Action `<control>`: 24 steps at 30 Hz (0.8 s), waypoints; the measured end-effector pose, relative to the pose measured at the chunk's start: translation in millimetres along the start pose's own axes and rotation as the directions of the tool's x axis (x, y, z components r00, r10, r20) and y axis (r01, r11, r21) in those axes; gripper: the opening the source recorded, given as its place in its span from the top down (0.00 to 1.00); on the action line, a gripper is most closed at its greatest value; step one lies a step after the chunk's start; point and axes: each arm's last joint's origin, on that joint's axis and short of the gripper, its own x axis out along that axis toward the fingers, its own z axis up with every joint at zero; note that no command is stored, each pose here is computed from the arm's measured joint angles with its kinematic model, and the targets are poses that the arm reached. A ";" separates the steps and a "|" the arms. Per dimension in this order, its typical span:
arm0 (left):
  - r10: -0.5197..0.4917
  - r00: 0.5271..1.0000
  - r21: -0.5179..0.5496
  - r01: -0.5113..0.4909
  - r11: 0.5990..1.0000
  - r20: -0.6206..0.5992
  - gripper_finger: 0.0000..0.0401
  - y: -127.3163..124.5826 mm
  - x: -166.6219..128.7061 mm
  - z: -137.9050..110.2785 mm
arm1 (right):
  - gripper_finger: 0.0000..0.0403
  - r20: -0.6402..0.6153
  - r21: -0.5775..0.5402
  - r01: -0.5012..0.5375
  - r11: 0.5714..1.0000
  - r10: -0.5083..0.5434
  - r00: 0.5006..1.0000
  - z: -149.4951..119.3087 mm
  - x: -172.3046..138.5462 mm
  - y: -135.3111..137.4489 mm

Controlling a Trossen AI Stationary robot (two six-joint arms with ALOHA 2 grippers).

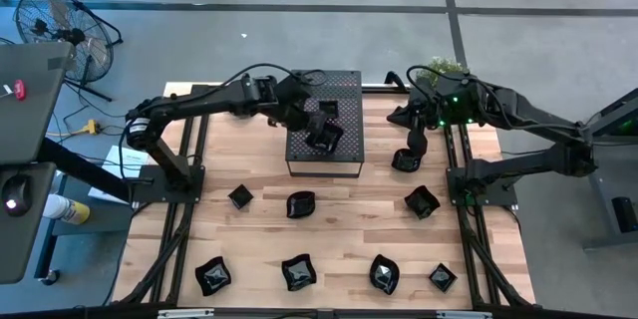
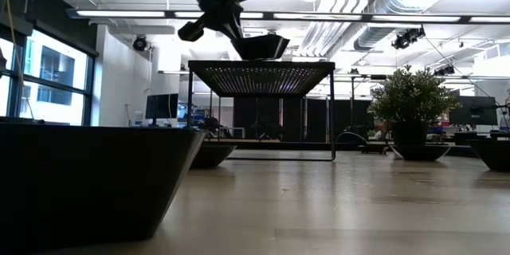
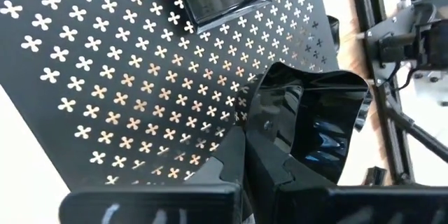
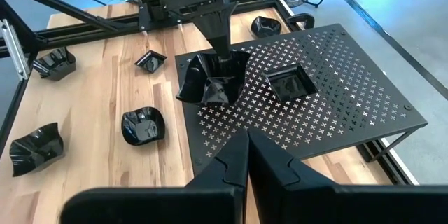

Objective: Pick & Place Mini shaped plates
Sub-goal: Put the distorted square plate on the shelf

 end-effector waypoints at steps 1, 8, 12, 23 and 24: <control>-0.004 1.000 -0.011 0.004 1.000 0.002 1.00 -0.5 0.0 0.1 | 0.99 0.000 0.000 0.000 1.000 0.000 1.000 0.0 0.0 0.0; -0.025 1.000 -0.066 0.025 0.998 -0.007 1.00 -8.2 0.8 -8.9 | 1.00 0.000 0.000 0.000 1.000 0.000 1.000 0.0 0.0 0.1; -0.022 1.000 -0.084 0.022 0.996 -0.001 1.00 -8.1 0.8 -8.7 | 0.99 0.001 0.000 0.016 1.000 -0.016 1.000 0.0 0.0 -0.4; 0.003 0.999 -0.117 0.001 0.993 0.036 1.00 -6.9 0.7 -7.1 | 0.99 0.001 0.000 0.017 1.000 -0.017 1.000 0.0 0.0 -0.4; 0.009 0.999 -0.118 -0.004 0.993 0.045 1.00 -6.8 0.7 -6.8 | 0.99 0.001 0.000 0.017 1.000 -0.017 1.000 0.0 0.0 -0.4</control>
